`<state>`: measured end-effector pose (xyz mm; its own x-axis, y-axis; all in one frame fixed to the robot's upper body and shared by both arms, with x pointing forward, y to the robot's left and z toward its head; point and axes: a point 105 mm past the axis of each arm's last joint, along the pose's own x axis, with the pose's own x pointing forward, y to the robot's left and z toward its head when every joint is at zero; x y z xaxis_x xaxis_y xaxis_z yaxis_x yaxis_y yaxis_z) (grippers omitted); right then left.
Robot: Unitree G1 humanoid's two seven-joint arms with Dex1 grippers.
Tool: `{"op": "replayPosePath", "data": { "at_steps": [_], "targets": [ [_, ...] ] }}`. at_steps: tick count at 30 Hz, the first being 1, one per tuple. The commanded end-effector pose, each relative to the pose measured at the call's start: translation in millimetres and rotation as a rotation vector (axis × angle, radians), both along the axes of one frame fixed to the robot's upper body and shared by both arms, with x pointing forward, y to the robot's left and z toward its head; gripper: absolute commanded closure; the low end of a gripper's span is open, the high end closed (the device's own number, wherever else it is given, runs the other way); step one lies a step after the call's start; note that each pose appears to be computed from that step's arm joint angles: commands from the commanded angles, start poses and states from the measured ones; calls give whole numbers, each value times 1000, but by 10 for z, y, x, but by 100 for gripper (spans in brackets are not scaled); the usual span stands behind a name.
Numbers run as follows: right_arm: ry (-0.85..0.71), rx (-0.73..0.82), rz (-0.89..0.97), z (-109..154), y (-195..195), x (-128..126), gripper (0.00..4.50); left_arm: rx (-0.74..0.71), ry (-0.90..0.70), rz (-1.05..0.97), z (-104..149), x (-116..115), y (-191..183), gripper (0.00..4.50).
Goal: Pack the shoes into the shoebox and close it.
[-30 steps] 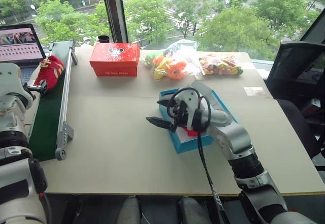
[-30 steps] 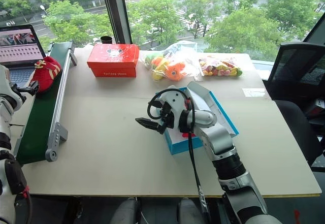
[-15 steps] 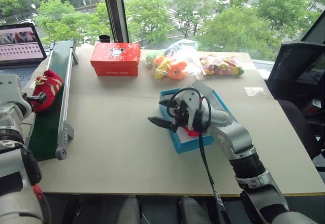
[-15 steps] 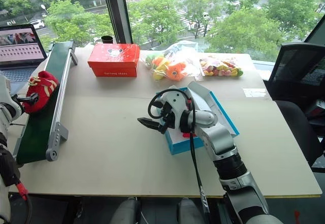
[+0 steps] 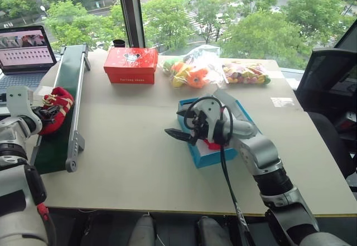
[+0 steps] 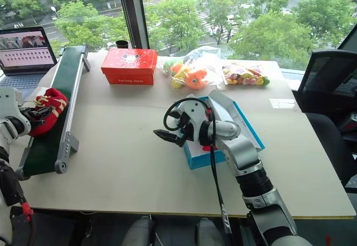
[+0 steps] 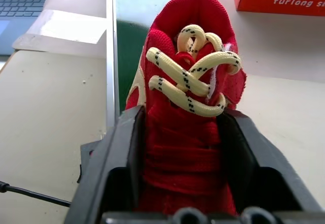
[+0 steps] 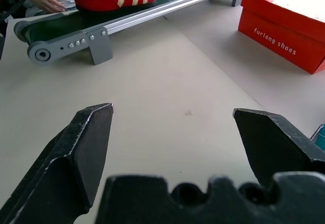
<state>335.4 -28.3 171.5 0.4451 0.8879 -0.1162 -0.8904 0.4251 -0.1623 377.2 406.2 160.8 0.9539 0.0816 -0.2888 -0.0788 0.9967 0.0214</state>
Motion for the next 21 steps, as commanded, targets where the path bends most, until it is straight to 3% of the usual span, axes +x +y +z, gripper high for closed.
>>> {"op": "replayPosePath", "data": {
  "at_steps": [1, 3, 8, 12, 16, 21],
  "targets": [
    [-73, 10, 25, 204, 47, -49, 0, -18, -1, -77, 26, 90, -183, 372],
    [-77, 6, 22, 208, 39, -51, 0, -11, -29, -95, 140, 141, -244, 415],
    [-60, 61, -30, 306, -37, 25, 0, -61, -299, -316, 865, 347, -941, 419],
    [107, 311, -184, 518, -214, 275, 0, -138, -464, -482, 1263, 316, -1687, 419],
    [261, 603, -248, 814, -390, 412, 0, -237, -514, -599, 1351, 219, -2283, 419],
    [329, 715, -265, 974, -476, 445, 0, -335, -518, -703, 1373, 119, -2794, 419]
  ]
}}
